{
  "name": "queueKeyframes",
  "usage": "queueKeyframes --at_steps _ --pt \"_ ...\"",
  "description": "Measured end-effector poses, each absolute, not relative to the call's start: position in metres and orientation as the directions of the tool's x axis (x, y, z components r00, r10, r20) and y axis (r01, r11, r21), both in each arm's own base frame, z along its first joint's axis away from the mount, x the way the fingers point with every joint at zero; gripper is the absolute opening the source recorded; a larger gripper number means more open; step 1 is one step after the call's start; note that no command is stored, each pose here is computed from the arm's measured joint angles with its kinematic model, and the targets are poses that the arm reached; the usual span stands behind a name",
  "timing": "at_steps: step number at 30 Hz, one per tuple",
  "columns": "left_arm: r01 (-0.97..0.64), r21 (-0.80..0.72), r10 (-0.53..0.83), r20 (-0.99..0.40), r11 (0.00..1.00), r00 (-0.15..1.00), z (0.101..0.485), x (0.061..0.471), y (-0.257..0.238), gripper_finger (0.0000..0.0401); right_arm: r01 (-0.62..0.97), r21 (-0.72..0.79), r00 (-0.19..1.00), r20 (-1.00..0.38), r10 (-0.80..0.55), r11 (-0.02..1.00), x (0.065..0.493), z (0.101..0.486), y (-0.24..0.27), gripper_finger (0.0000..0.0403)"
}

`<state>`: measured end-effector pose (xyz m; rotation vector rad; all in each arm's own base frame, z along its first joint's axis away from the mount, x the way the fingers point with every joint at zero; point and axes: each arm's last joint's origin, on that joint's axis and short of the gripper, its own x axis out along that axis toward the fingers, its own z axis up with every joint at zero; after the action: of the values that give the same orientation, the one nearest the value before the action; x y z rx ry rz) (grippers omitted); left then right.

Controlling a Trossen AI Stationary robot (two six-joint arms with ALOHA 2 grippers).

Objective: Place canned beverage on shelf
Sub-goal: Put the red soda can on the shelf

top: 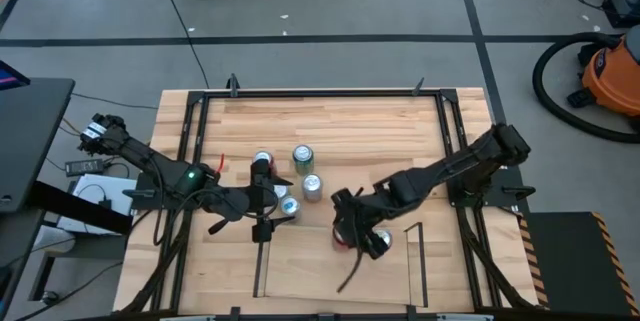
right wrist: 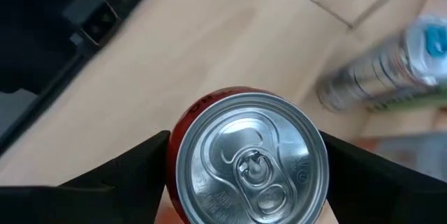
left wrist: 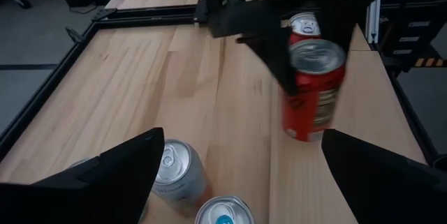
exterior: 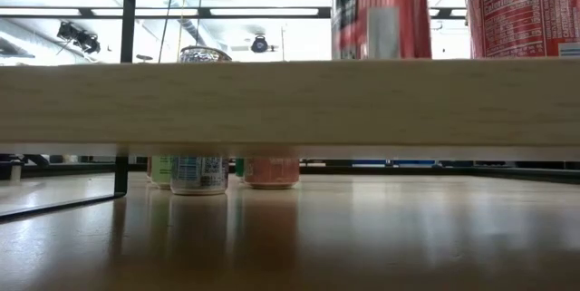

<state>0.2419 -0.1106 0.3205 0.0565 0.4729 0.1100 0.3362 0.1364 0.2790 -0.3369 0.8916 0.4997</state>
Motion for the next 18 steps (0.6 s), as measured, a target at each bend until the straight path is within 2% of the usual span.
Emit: queueKeyframes --at_steps 7,18 --pt "-0.097 0.084 0.124 -0.451 0.992 0.884 0.321 0.243 -0.109 0.0400 -0.608 -0.092 0.541 -0.775 0.327 0.788 0.328 0.282 0.163 0.0329" --pt "-0.097 0.085 0.125 -0.451 0.992 0.884 0.321 0.243 -0.109 0.0400 -0.726 -0.138 0.499 -0.780 0.378 0.674 0.302 0.281 0.207 0.0329"
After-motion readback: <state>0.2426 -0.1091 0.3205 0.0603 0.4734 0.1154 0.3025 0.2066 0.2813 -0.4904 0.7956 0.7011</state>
